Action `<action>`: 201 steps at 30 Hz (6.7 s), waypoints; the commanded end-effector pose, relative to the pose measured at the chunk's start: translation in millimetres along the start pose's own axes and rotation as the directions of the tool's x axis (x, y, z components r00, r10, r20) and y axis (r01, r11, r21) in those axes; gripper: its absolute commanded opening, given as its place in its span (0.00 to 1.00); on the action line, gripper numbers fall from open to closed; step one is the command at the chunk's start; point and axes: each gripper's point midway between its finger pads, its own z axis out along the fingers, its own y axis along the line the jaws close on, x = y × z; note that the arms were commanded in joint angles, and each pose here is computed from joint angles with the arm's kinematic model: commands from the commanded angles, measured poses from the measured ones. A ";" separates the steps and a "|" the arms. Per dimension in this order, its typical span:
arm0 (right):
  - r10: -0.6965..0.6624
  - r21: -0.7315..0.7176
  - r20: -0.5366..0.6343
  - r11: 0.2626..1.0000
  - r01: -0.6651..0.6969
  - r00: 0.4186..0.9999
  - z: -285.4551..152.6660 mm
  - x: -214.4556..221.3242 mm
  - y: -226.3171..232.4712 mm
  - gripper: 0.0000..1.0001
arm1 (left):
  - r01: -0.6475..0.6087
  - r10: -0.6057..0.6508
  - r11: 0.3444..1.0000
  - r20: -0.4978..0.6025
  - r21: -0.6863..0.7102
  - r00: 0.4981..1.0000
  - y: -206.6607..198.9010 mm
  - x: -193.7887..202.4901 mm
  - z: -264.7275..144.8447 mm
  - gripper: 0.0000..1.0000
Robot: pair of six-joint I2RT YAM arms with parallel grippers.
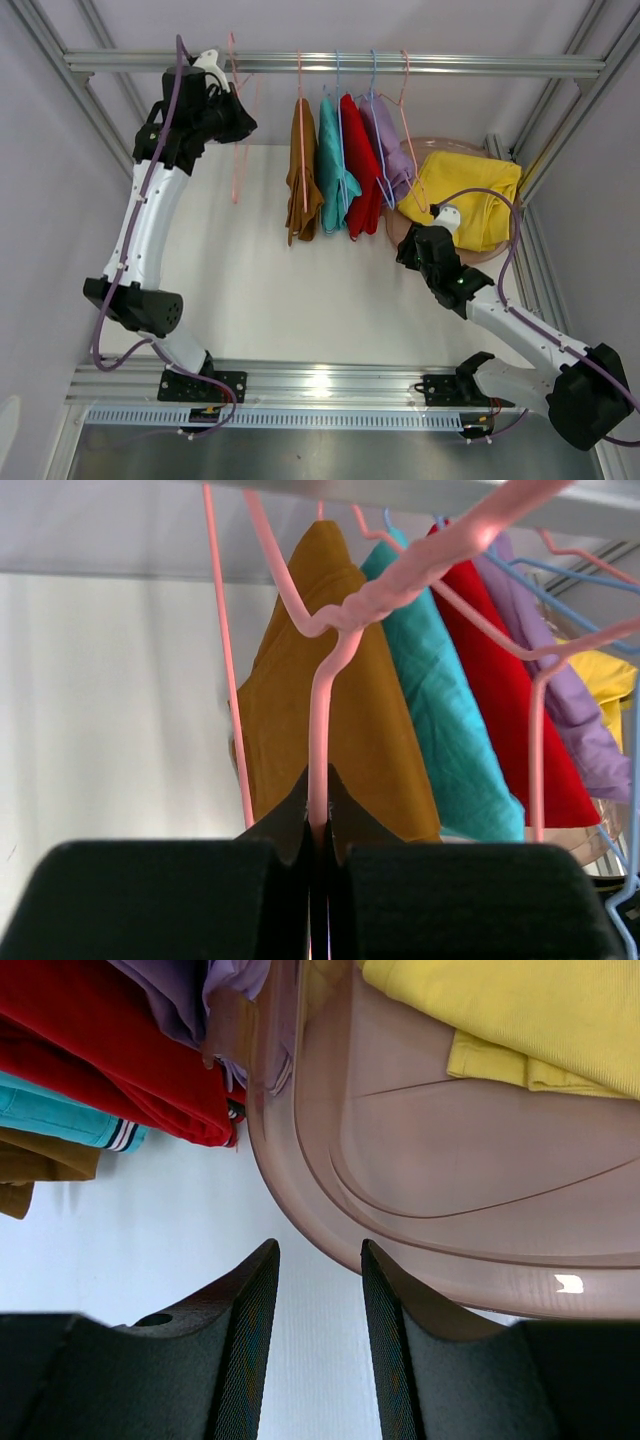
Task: Remove the trousers from the hanger
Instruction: Place the hanger at the clothesline, then pick up the hanger from the clothesline, then remove the trousers from the hanger.
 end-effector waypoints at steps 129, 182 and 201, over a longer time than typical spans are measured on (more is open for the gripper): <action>-0.075 -0.032 0.027 0.997 0.076 0.997 -36.5 -10.0 -27.1 0.58 | 0.135 -0.266 0.780 0.129 0.611 0.955 -146.2 -2.3 -96.1 0.00; -0.478 -0.601 0.391 0.515 0.611 0.787 -44.4 10.5 306.8 0.76 | 0.058 -0.101 0.911 0.083 0.409 0.991 -83.8 127.1 -88.5 0.01; -0.446 -0.555 0.436 0.551 0.623 0.782 -7.5 -19.4 310.4 0.42 | 0.065 -0.092 0.891 0.038 0.449 0.995 -92.1 132.1 -87.3 0.01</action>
